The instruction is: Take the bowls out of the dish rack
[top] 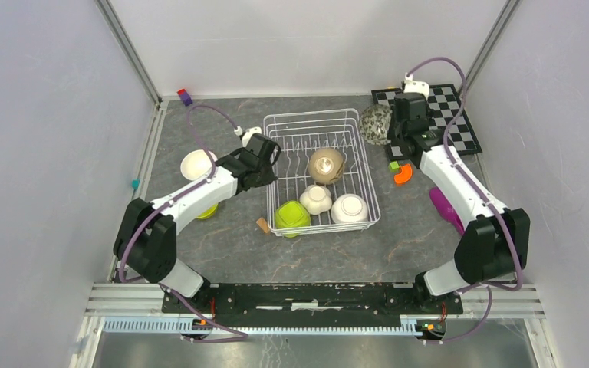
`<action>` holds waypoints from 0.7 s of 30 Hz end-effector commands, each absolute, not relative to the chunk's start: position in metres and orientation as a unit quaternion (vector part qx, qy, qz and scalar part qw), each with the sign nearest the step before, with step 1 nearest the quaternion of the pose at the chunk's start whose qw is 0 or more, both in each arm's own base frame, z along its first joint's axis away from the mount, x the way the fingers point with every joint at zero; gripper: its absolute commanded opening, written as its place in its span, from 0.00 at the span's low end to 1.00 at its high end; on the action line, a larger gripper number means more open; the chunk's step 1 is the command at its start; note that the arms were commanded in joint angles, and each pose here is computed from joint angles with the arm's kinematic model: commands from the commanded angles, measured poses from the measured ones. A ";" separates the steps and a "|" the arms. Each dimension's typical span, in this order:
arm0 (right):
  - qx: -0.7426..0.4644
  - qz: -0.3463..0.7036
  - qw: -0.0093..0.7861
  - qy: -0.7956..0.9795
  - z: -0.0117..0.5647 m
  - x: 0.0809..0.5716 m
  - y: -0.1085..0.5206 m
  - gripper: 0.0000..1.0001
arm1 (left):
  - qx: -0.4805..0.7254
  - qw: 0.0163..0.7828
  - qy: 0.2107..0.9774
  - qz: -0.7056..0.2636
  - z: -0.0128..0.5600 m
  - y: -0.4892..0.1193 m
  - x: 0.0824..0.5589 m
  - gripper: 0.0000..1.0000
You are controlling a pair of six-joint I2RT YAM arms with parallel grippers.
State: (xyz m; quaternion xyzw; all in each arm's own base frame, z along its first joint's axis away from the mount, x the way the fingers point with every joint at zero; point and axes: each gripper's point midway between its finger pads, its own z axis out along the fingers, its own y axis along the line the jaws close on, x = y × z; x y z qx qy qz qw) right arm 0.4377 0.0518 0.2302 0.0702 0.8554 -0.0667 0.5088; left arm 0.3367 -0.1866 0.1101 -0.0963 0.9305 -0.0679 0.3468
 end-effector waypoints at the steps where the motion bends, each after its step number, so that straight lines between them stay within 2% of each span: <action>1: 0.163 0.014 0.513 0.842 0.236 0.422 0.053 0.00 | -0.172 0.401 0.899 -0.046 0.137 -0.147 0.373 0.02; 10: 0.204 0.081 0.474 0.853 0.192 0.429 0.063 0.00 | -0.221 0.413 0.883 -0.017 0.147 -0.108 0.373 0.02; 21: 0.266 0.144 0.411 0.860 0.142 0.482 0.089 0.00 | -0.234 0.397 0.887 -0.038 0.143 -0.106 0.362 0.05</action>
